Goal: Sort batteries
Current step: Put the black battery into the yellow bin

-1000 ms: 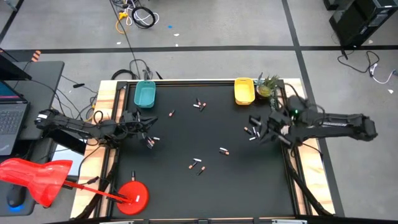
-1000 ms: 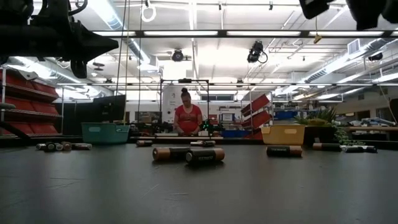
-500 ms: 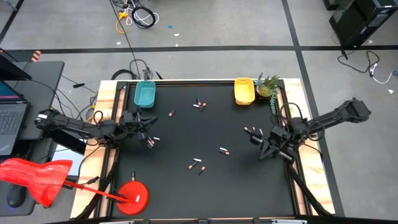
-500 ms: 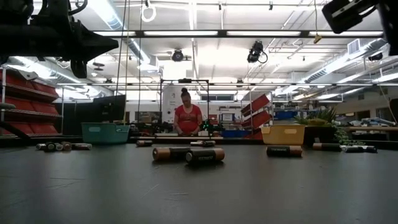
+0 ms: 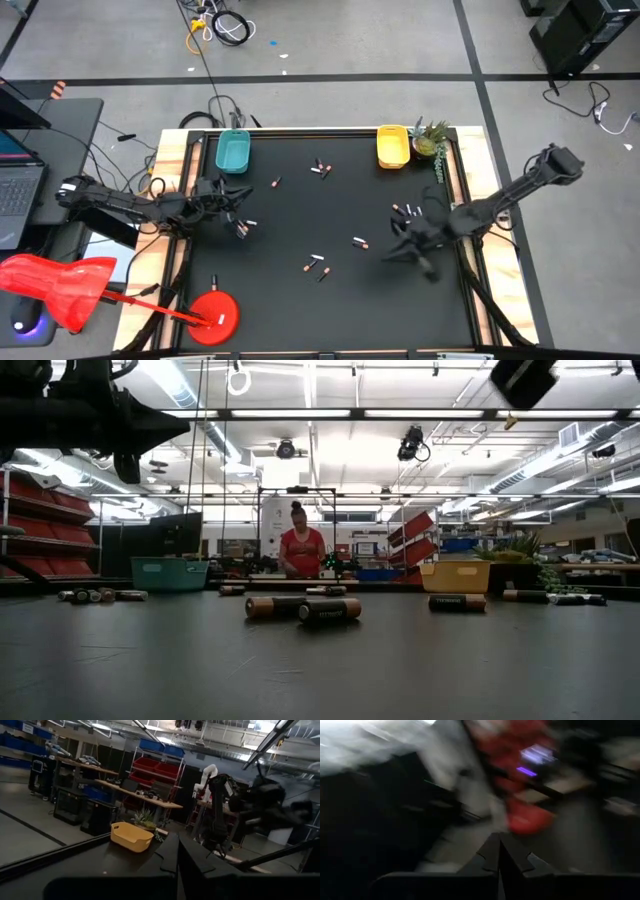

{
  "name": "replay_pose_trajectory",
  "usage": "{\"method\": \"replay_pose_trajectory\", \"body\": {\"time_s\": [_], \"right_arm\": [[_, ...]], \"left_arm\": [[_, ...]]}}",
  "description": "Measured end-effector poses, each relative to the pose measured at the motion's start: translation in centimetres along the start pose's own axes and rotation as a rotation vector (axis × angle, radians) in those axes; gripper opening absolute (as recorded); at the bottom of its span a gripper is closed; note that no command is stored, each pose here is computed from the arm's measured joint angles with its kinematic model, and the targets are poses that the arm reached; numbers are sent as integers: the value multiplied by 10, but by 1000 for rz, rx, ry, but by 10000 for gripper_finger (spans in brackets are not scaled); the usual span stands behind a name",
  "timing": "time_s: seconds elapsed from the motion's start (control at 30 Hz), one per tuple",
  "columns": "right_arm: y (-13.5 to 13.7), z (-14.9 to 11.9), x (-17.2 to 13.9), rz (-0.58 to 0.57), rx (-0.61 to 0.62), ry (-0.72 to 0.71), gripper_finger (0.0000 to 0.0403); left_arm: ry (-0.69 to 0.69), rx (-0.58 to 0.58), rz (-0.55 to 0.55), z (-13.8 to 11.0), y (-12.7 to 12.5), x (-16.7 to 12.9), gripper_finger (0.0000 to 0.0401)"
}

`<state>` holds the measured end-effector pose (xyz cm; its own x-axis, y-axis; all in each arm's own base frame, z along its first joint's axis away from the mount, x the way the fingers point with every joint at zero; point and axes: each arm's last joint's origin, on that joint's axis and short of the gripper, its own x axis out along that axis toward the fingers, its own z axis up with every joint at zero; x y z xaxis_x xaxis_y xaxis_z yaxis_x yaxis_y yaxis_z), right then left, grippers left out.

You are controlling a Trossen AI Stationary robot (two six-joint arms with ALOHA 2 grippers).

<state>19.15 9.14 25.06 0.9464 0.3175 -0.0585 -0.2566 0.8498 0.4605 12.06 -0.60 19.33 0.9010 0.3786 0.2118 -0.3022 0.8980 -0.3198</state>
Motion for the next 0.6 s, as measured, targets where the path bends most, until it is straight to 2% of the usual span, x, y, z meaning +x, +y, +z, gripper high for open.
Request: {"method": "replay_pose_trajectory", "body": {"time_s": [0.1,0.27,0.47,0.6], "right_arm": [[0,9,23,-142,-52,107,17],[-2,16,60,-169,-243,199,34],[-14,-4,93,-206,-413,337,87],[-29,-19,101,-280,-432,401,136]], "left_arm": [[2,-16,0,0,0,0,15],[4,-22,1,-1,0,0,15],[80,22,-28,-9,0,1,18],[122,53,-36,-14,-1,3,50]]}}
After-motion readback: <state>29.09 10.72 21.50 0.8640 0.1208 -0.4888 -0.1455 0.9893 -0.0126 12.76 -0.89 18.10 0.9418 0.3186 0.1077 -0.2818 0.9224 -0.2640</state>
